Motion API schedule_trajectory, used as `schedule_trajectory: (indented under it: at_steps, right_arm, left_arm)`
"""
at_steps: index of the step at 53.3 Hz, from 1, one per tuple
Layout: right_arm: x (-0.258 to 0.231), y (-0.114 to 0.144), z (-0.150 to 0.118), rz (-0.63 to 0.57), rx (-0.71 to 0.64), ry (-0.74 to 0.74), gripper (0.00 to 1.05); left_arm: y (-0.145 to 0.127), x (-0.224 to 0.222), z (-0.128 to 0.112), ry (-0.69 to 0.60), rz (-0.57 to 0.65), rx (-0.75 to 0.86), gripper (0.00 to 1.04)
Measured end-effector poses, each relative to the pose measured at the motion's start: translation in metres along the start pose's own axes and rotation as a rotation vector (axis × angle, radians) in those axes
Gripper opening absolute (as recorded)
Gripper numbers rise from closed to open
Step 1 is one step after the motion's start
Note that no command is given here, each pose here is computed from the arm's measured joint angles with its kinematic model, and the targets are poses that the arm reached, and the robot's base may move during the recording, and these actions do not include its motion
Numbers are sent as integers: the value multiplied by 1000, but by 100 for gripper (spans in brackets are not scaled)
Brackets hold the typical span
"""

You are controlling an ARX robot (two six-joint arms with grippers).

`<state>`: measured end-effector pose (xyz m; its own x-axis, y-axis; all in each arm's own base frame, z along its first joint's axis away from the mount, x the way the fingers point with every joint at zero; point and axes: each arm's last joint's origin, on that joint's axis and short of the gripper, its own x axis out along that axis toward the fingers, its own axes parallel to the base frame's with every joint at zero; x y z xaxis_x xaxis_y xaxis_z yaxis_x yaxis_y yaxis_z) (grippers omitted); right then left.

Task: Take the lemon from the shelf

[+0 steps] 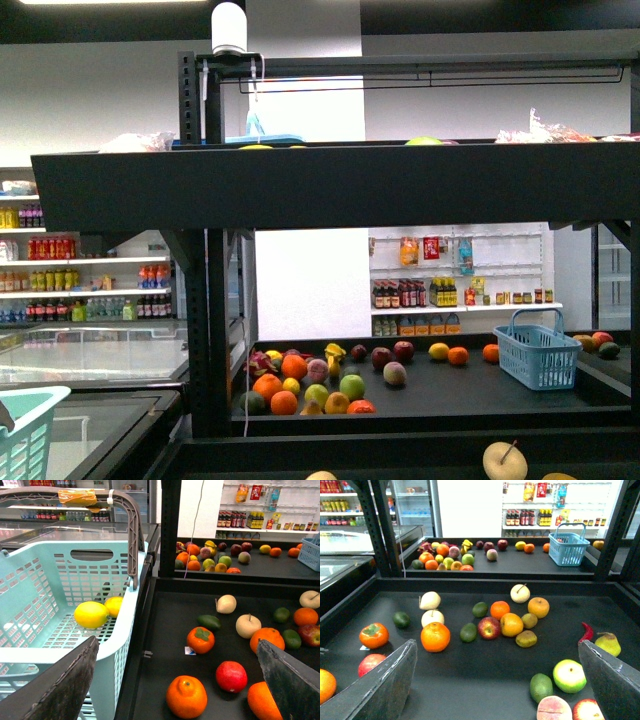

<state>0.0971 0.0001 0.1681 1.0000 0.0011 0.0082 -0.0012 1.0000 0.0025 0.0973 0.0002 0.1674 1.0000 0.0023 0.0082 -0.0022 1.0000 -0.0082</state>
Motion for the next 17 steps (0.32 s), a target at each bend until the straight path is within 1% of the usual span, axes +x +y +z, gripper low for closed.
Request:
schedule_trajectory:
  at_steps: [17]
  right_arm:
    - [0,0,0,0,0,0,97]
  left_arm:
    - [0,0,0,0,0,0,97]
